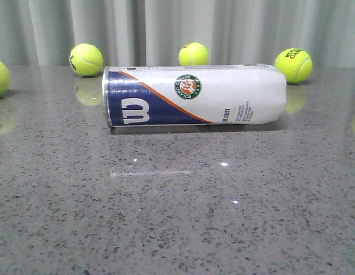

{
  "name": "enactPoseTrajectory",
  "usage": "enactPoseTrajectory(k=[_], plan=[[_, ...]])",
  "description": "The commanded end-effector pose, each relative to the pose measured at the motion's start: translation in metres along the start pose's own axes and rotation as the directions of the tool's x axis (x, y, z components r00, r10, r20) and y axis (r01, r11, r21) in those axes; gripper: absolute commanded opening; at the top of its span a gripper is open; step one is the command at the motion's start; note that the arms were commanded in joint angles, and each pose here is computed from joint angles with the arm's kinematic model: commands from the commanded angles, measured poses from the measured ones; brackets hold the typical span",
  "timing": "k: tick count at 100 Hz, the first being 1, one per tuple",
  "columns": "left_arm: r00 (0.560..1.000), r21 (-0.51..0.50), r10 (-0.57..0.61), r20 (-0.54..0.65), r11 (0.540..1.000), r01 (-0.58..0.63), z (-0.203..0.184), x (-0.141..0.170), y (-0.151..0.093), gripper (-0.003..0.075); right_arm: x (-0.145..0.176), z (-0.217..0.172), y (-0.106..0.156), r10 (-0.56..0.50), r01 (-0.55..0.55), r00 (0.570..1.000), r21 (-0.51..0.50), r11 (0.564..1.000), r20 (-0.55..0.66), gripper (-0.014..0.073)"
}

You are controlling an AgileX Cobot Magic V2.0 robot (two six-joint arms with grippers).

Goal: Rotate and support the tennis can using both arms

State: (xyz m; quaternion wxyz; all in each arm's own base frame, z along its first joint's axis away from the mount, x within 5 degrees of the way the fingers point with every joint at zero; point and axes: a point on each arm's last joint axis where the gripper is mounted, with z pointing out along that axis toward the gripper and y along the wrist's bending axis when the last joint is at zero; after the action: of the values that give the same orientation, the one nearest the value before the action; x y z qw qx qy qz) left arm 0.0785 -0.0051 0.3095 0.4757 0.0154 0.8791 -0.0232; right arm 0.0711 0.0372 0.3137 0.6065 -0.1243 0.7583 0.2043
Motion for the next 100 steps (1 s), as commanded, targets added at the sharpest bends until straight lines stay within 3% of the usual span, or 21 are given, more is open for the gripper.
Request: enactPoseTrajectory(k=[1, 19, 37, 69, 90, 100], plan=[[1.0, 0.023, -0.025, 0.016, 0.999, 0.025, 0.003, -0.023, -0.002, 0.0606, -0.016, -0.003, 0.002, -0.016, 0.018, 0.994, -0.015, 1.0, 0.109, -0.0056], [0.981, 0.152, -0.153, -0.121, 0.974, 0.171, 0.023, -0.041, -0.015, 0.0597, -0.016, -0.003, 0.002, -0.016, 0.018, 0.994, -0.015, 1.0, 0.109, -0.0056], [0.95, 0.34, -0.194, -0.246, 0.9, 0.272, 0.045, -0.052, -0.035, 0.0596, -0.016, -0.003, 0.002, -0.016, 0.018, 0.994, -0.015, 1.0, 0.109, -0.0056], [0.884, 0.618, -0.21, -0.418, 0.647, 0.446, 0.09, -0.065, -0.064, 0.0597, -0.016, -0.003, 0.002, -0.016, 0.018, 0.994, -0.015, 1.0, 0.109, -0.0056], [0.835, 0.694, -0.245, -0.492, 0.47, 0.546, 0.12, -0.07, -0.073, 0.0596, -0.016, -0.003, 0.002, -0.016, 0.018, 0.994, -0.015, 1.0, 0.109, -0.0056], [0.811, 0.698, -0.255, -0.527, 0.415, 0.584, 0.136, -0.069, -0.075, 0.0596, -0.016, -0.003, 0.002, -0.016, 0.018, 0.994, -0.015, 1.0, 0.109, -0.0056]])
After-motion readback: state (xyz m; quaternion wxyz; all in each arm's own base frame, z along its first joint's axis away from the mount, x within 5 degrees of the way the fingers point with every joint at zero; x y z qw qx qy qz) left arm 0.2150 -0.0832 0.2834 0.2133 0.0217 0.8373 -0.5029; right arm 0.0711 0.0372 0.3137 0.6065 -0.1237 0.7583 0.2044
